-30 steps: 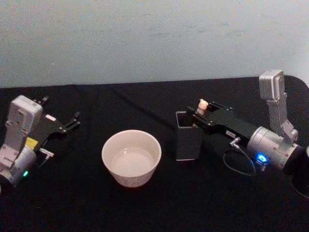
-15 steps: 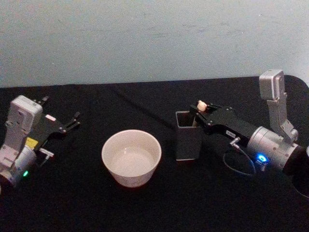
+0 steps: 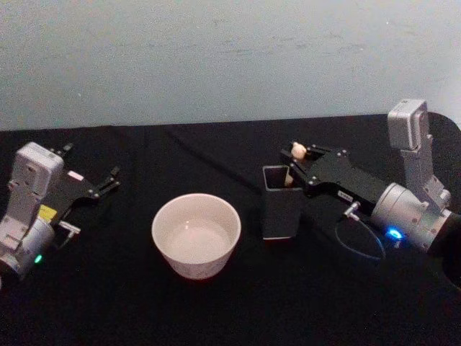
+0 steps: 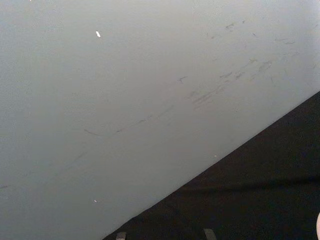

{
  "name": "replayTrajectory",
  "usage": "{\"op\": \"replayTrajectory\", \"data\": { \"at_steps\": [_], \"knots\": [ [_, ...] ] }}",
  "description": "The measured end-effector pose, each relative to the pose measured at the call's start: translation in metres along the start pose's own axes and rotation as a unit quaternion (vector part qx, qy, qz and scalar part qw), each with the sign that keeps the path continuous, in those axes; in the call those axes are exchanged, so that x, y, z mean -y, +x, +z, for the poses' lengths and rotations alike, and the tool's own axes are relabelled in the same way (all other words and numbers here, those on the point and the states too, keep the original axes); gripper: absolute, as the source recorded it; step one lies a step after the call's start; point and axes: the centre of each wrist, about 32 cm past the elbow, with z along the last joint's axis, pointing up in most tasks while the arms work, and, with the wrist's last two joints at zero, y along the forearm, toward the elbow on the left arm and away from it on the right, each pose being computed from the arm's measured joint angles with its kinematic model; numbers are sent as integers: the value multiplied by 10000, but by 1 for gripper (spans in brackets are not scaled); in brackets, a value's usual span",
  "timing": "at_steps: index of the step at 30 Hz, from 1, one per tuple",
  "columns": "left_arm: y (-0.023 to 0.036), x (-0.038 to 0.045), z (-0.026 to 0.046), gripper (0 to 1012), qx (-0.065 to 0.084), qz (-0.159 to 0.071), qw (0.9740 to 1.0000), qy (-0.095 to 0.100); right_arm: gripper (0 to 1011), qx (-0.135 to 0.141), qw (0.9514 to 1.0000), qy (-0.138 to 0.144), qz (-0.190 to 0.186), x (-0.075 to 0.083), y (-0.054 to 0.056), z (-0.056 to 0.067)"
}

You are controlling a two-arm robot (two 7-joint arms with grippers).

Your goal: Pick up the stirring spoon with one hand, stir inside the cup, then place it back in its original position.

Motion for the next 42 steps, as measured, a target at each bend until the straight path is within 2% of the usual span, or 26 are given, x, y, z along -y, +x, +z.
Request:
{"op": "replayTrajectory", "data": {
  "at_steps": [10, 14, 17, 25, 32, 42],
  "knots": [
    [0, 0, 0, 1001, 0, 0, 10000, 0, 211, 649, 9971, 366, 161, 67, -33, 254],
    [0, 0, 0, 1001, 0, 0, 10000, 0, 211, 773, 9957, 495, 148, 78, -23, 315],
    [0, 0, 0, 1002, 0, 0, 10000, 0, 211, 869, 9937, 692, 126, 75, -17, 384],
    [0, 0, 0, 1001, 0, 0, 10000, 0, 211, 927, 9896, 1072, 239, -13, -48, 481],
    [0, 0, 0, 1001, 0, 0, 10000, 0, 211, 810, 9889, 1137, 512, -189, -141, 439],
    [0, 0, 0, 1001, 0, 0, 10000, 0, 211, 523, 9891, 986, 961, -465, -344, 243]
  ]
}}
